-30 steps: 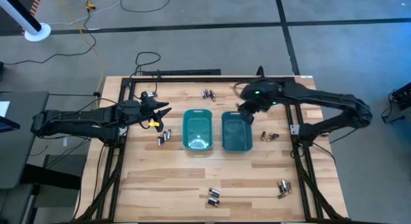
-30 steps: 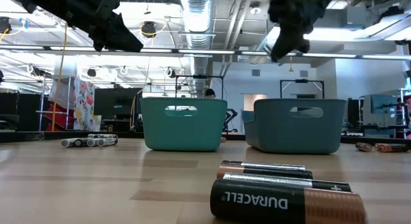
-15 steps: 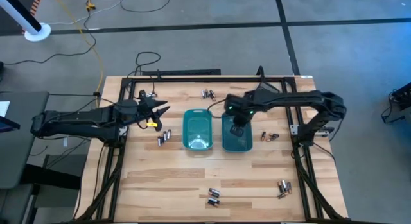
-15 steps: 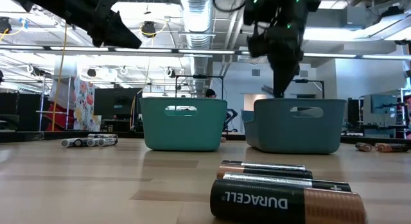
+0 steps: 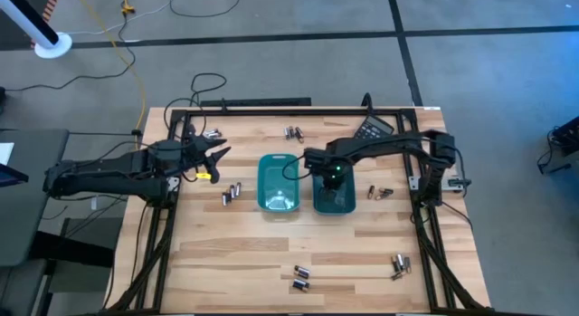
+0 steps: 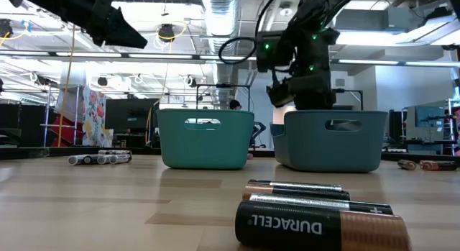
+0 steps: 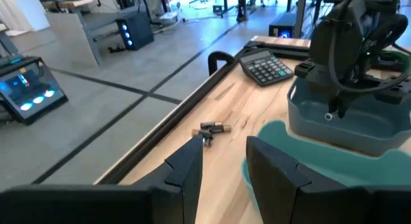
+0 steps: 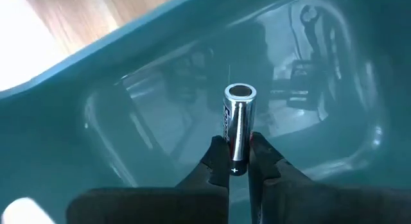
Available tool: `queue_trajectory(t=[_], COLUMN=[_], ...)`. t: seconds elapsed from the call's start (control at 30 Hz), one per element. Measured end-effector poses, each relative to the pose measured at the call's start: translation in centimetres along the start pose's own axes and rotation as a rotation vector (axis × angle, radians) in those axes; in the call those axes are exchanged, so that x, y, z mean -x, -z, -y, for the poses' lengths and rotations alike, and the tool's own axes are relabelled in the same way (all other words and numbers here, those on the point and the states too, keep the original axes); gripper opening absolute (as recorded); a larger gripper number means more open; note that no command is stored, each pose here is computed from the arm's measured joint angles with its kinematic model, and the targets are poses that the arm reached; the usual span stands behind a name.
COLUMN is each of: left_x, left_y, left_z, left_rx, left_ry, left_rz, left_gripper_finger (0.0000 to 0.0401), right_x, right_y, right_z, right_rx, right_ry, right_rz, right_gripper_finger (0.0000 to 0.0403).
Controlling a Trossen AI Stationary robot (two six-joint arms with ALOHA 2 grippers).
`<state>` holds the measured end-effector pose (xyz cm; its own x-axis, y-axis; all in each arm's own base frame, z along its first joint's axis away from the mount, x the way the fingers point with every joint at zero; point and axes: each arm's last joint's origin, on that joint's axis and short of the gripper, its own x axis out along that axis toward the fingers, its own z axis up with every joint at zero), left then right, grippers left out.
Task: Sort batteries
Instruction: Put the silver battery into the blue bin
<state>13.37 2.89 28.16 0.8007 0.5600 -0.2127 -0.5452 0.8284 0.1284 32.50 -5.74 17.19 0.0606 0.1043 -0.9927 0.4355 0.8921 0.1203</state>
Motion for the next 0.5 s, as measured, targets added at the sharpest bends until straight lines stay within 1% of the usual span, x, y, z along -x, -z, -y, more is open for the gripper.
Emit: queue_trajectory(t=[0.17,0.5], left_x=[0.26,0.24], left_y=[0.09,0.17], left_z=[-0.15,-0.24], left_rx=[-0.002,-0.023], left_ry=[-0.006,-0.039], left_rz=[-0.005,-0.014], left_gripper_finger=[0.0114,0.0114], right_x=[-0.46,-0.43], right_y=[-0.08,-0.09], right_z=[0.07,0.04], right_rx=[-0.019,-0.038], right_ry=[0.003,0.002], right_rz=[-0.015,-0.011], right_gripper_finger=[0.0026,0.0079])
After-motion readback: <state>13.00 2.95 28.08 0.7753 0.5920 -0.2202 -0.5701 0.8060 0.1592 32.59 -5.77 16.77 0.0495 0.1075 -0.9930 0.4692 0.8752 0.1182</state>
